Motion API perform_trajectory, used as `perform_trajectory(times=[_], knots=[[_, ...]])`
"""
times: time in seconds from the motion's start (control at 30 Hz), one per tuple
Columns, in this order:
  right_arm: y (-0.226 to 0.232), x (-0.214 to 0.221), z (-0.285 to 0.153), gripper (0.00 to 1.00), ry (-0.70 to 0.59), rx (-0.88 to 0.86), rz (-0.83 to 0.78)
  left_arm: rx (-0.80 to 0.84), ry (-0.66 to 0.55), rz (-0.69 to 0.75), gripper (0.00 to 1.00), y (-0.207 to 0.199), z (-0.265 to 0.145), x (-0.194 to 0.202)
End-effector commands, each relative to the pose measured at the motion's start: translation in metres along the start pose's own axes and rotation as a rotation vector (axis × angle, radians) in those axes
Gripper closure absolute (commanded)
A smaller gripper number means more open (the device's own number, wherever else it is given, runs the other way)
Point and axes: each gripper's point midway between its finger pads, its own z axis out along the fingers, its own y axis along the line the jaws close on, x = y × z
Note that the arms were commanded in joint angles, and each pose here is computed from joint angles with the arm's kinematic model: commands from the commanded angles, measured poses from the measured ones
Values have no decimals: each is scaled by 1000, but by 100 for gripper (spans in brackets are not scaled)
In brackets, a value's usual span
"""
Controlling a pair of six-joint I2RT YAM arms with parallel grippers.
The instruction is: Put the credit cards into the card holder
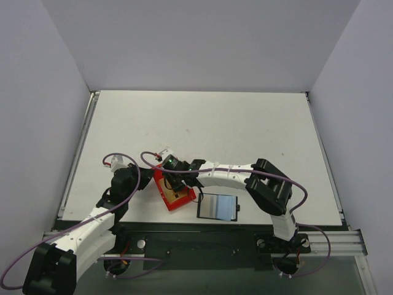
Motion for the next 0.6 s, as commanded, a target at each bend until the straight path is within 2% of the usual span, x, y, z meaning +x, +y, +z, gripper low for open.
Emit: perform_trajectory(times=[0.0, 0.17, 0.57], knots=[[-15, -22, -18, 100, -37, 119, -50, -25, 22, 11, 100, 6, -1, 4], [-21, -17, -17, 100, 3, 190, -98, -30, 25, 13, 100, 6, 0, 5], [-20, -1, 2, 100, 107, 221, -135, -32, 27, 14, 100, 7, 0, 6]])
